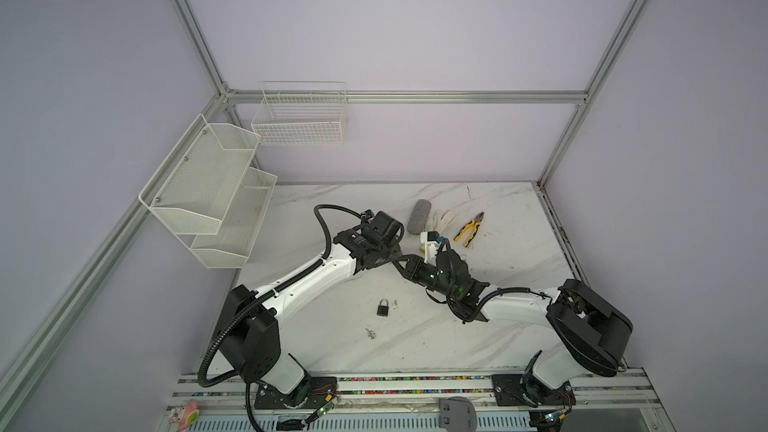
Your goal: Unlock with the key
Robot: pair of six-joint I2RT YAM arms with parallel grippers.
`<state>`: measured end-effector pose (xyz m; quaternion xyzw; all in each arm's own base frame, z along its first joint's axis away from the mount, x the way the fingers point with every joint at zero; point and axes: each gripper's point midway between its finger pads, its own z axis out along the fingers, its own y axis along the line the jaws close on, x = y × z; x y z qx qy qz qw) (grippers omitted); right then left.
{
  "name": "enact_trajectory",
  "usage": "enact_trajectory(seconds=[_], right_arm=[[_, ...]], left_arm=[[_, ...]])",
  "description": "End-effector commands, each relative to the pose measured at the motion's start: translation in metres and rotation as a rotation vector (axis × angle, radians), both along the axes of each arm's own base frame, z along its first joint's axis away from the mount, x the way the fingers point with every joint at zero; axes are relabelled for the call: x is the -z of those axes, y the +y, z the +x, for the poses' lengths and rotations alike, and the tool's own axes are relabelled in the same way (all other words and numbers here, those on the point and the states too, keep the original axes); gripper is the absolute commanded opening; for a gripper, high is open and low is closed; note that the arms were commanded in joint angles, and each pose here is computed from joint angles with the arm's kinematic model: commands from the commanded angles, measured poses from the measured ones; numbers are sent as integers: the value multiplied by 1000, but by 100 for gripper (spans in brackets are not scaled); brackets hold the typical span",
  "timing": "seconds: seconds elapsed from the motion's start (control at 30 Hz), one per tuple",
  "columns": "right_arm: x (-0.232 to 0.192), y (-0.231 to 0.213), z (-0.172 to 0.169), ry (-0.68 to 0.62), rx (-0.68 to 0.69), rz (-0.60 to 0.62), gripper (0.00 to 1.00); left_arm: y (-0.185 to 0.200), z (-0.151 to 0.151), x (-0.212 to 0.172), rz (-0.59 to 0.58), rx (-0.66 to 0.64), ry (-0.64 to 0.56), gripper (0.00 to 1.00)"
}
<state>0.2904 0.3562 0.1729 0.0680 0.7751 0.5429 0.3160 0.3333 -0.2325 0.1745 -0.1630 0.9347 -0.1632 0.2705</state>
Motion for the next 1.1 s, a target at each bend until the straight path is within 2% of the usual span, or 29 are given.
enact_trajectory(seconds=[0.0,0.63,0.77,1.07], right_arm=[[1,-4,7,3,40,-27,23],[3,4,15,-2,46,-12,22],[5,7,16,7,39,-14,19],[6,9,11,34,14,9,3]], left_arm=[[-10,8,-23,-75,-12,-52,0],[-18,6,-27,-132,3,-51,0],[-19,5,-28,-141,6,-54,0],[-23,2,-34,-194,4,-62,0]])
